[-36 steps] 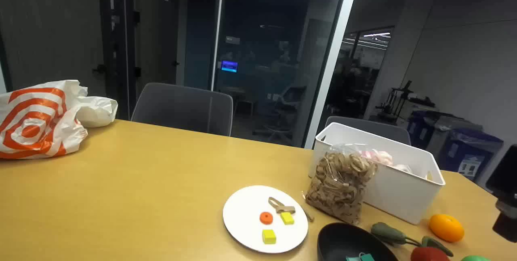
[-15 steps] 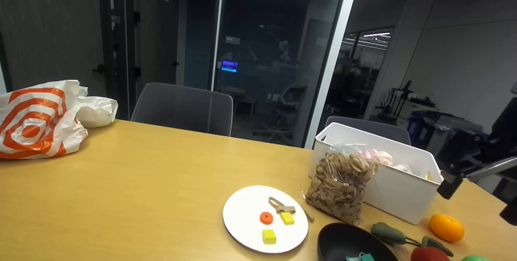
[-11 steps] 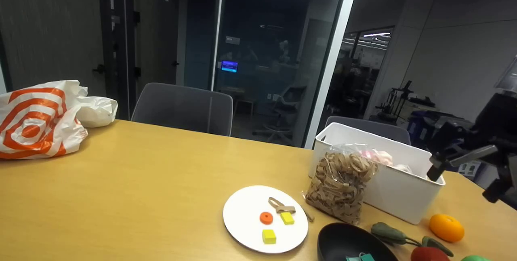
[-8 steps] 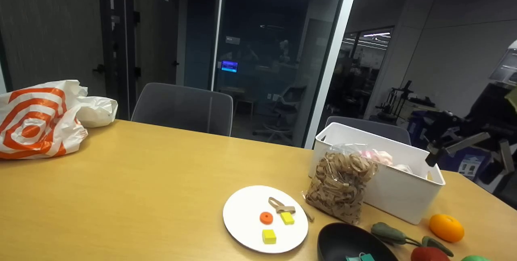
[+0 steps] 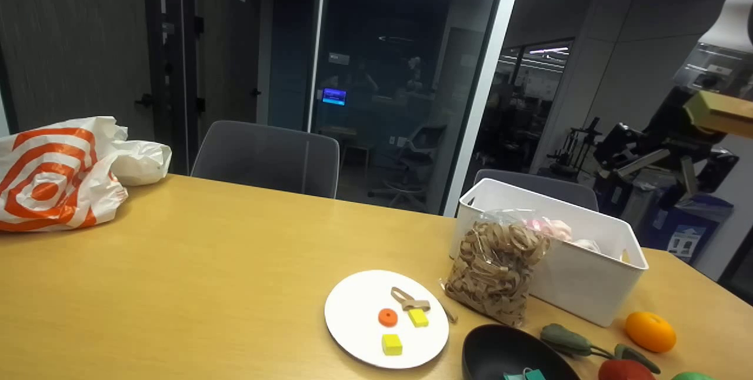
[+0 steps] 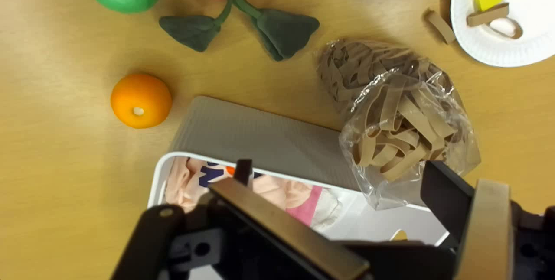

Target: Remove the peach shirt from the basket, then unfold it

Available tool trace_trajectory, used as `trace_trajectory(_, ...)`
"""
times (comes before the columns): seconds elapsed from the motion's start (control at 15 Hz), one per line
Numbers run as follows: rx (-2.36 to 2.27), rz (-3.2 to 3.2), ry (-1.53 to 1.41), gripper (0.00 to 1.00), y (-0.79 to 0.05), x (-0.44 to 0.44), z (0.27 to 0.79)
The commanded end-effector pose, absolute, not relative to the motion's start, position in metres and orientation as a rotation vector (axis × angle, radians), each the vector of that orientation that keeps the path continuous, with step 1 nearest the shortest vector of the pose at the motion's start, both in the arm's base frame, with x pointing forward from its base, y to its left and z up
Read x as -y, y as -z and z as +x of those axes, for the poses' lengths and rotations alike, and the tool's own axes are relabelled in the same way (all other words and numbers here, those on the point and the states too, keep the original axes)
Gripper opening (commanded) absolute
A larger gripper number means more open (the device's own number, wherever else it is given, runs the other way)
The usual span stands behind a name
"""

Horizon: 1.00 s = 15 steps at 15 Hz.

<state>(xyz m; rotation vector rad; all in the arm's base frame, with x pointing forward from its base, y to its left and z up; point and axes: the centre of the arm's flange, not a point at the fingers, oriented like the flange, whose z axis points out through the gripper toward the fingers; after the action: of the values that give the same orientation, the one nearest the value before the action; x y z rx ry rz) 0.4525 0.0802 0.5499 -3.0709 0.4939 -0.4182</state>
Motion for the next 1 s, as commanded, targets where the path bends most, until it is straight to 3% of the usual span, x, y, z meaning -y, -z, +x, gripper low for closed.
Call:
trace_trajectory(0.0, -0.419, -3.057, 0.499, 1.0, -0.545, -0.08, 0.514)
trace_trajectory(0.4, -0.393, -3.118, 0.586, 1.0, -0.507, -0.064, 0.58)
trace_trajectory(0.93, -0.49, -3.145, 0.476, 1.0, -0.444, -0.028, 0.643)
